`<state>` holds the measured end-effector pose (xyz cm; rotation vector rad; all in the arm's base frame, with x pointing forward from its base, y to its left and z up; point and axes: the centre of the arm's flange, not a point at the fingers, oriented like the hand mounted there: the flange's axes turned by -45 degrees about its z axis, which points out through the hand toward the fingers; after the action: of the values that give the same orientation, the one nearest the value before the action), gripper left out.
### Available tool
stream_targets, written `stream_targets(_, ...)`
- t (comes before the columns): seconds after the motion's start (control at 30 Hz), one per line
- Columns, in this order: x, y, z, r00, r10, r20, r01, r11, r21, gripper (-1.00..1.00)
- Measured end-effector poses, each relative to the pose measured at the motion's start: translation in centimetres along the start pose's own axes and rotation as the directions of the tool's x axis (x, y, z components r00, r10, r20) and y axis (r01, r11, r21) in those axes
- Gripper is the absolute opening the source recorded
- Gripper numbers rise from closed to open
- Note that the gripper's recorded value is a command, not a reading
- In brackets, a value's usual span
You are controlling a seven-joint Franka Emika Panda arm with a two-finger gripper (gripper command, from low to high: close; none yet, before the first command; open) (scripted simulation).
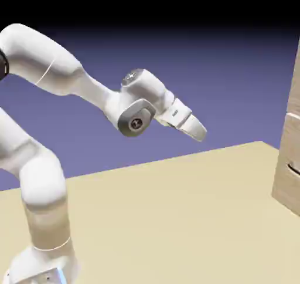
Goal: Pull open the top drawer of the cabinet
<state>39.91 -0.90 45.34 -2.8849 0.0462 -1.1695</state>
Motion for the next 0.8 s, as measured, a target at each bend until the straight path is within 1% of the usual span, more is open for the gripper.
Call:
stream_targets(0.07,0.5,2.3,1.8,0.988,0.149,0.044,-0.149,0.989,0.002,0.0)
stream_targets(0.17,0.7,6.0,4.5,0.927,0.36,0.102,-0.36,0.933,-0.019,0.0)
stream_targets(0.27,0.4,9.7,7.1,0.823,0.549,0.143,-0.546,0.835,-0.063,0.0)
stream_targets(0.4,-0.6,14.6,10.3,0.639,0.754,0.155,-0.741,0.657,-0.14,0.0)
stream_targets(0.53,-2.0,19.4,12.8,0.429,0.896,0.114,-0.871,0.444,-0.212,0.0)
stream_targets(0.6,-2.7,22.1,13.6,0.319,0.945,0.071,-0.914,0.327,-0.24,0.0)
stream_targets(0.8,-3.9,28.6,15.2,0.036,0.996,-0.084,-0.969,0.014,-0.248,0.0)
